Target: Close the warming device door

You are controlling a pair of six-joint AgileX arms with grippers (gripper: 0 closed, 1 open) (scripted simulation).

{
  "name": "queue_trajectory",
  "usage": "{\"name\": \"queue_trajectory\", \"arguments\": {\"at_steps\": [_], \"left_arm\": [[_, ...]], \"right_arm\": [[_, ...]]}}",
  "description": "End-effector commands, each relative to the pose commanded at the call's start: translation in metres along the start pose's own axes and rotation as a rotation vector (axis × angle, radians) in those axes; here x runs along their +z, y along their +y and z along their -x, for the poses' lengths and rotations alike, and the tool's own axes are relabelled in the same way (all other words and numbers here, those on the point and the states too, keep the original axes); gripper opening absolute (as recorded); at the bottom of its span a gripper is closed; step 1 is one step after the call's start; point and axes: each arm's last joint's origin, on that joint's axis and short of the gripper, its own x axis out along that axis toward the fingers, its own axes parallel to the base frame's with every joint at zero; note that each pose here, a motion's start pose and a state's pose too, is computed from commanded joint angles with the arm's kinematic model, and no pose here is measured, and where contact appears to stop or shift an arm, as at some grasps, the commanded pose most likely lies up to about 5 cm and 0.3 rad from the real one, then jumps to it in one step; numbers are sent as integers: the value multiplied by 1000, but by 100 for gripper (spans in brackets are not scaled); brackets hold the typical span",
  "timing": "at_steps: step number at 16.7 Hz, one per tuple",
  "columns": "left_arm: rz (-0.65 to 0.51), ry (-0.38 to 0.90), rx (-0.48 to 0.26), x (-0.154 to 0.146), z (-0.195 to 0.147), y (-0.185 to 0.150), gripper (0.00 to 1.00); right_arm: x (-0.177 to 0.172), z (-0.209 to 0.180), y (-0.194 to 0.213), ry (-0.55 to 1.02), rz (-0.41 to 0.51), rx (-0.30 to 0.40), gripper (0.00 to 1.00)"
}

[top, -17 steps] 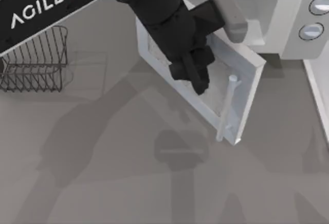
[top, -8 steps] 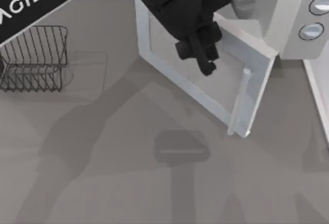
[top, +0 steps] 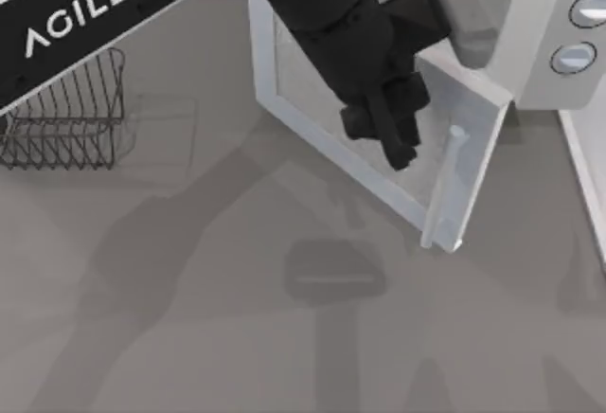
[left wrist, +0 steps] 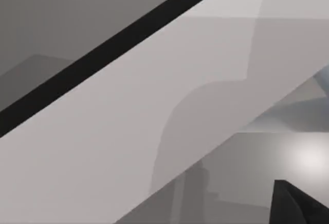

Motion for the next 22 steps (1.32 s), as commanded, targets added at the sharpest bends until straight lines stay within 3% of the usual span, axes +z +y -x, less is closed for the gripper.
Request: {"name": "queue_trajectory", "arguments": {"at_steps": [6, 12, 19, 22], "left_arm": [[13, -53, 97, 8, 5, 17, 0], [11, -45, 84, 11, 1, 14, 0], [51, 20, 20, 11, -22, 14, 0], [31, -11, 50, 19, -15, 12, 0]], "right_arm": [[0, 0, 0, 0, 0, 0, 100], [0, 0, 0, 0, 0, 0, 100], [0, 0, 0, 0, 0, 0, 100], [0, 0, 0, 0, 0, 0, 100]]}}
